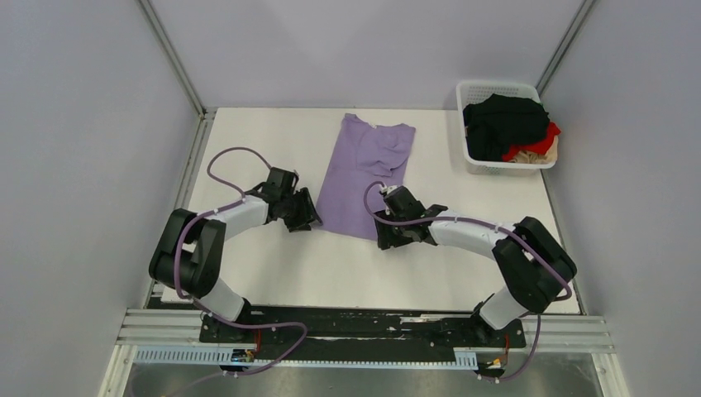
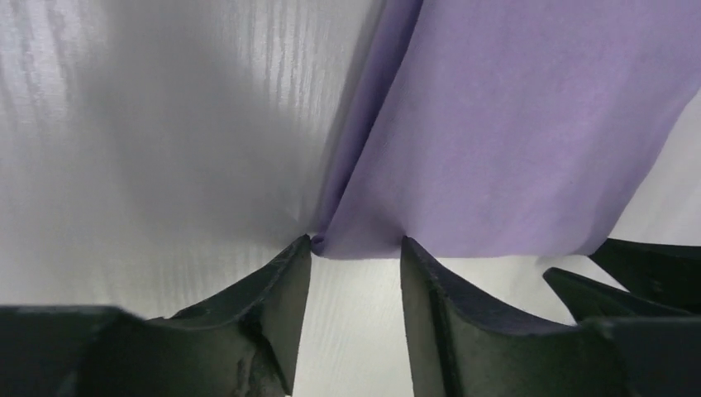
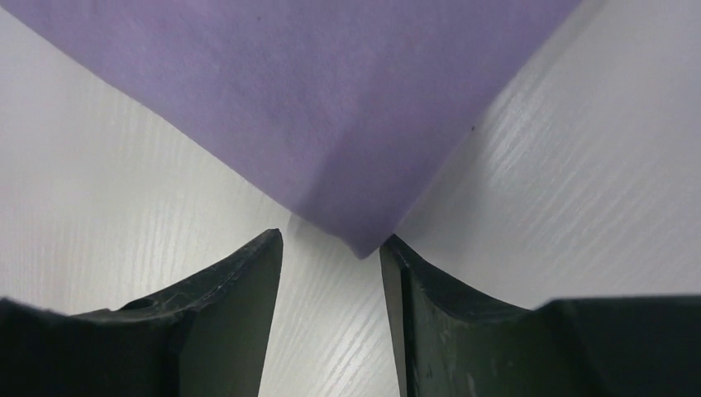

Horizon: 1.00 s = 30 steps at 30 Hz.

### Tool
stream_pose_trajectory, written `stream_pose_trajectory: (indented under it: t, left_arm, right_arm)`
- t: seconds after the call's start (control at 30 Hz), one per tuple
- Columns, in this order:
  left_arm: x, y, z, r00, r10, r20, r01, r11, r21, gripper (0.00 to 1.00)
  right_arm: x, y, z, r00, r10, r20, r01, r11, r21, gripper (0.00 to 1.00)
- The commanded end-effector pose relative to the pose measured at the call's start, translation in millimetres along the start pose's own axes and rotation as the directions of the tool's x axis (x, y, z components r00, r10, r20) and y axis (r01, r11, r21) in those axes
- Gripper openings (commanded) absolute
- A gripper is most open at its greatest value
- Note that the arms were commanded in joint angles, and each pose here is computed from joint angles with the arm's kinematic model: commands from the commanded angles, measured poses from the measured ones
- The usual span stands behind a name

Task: Fold and stack the t-shirts
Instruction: Grab one side of the 2/3 rectangular tshirt with both arms, then fold the long partially folded tshirt into a neat square

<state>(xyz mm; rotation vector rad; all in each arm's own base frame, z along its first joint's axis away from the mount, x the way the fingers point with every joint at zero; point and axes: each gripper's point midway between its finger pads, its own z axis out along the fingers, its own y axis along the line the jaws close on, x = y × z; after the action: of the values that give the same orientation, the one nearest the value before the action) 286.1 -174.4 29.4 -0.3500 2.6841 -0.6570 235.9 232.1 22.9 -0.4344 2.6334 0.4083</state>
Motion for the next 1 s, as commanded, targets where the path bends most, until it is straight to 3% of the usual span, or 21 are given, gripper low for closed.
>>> stream_pose_trajectory:
  t: [0.0,0.07,0.1,0.17,0.27,0.4,0.57,0.73,0.97]
  left_arm:
    - [-1.6,-1.1,19.2,1.0,0.01,-0.023,-0.01,1.0,0.009,0.48]
    - [2.3,-1.1,23.9,0.999,0.011,-0.044,-0.011,1.0,0.014,0.32]
    - [4.9,-3.6,24.4,0.998,0.013,-0.058,-0.011,1.0,0.028,0.16]
    - [10.4,-6.4,23.5,0.997,0.018,-0.075,-0.015,0.999,0.042,0.01]
    - [18.2,-6.9,8.5,0.998,0.035,-0.06,-0.033,0.999,0.031,0.0]
    - [35.1,0.6,-26.8,0.998,0.057,-0.038,-0.057,0.998,0.004,0.0]
    - [60.3,-2.0,-88.2,0.997,0.072,-0.005,-0.071,0.996,0.062,0.0]
    - [66.6,-25.5,-139.8,0.994,0.071,0.084,-0.087,0.975,0.202,0.0]
    - [18.0,-81.0,-174.2,0.957,0.077,0.278,-0.176,0.919,0.352,0.0]
  right_arm:
    - [-7.6,0.6,19.4,1.0,0.012,0.028,-0.012,1.0,0.004,0.47]
    - [-5.7,-0.5,24.7,1.0,0.019,0.021,-0.019,1.0,0.01,0.32]
    - [-4.4,-0.7,25.4,1.0,0.024,0.015,-0.024,1.0,0.013,0.26]
    - [-1.4,2.9,20.9,0.999,0.031,0.008,-0.031,1.0,0.006,0.12]
    - [12.8,18.4,4.0,1.0,0.005,-0.021,-0.007,0.998,-0.055,0.01]
    - [46.5,58.2,-32.9,0.994,-0.053,-0.093,0.029,0.968,-0.25,0.0]
    - [69.8,111.2,-95.6,0.987,-0.073,-0.144,-0.022,0.825,-0.565,0.0]
    - [57.3,115.5,-129.0,0.996,-0.049,-0.075,-0.007,0.795,-0.606,0.0]
    - [9.1,104.7,-161.0,0.998,0.063,0.014,-0.038,0.748,-0.662,0.0]
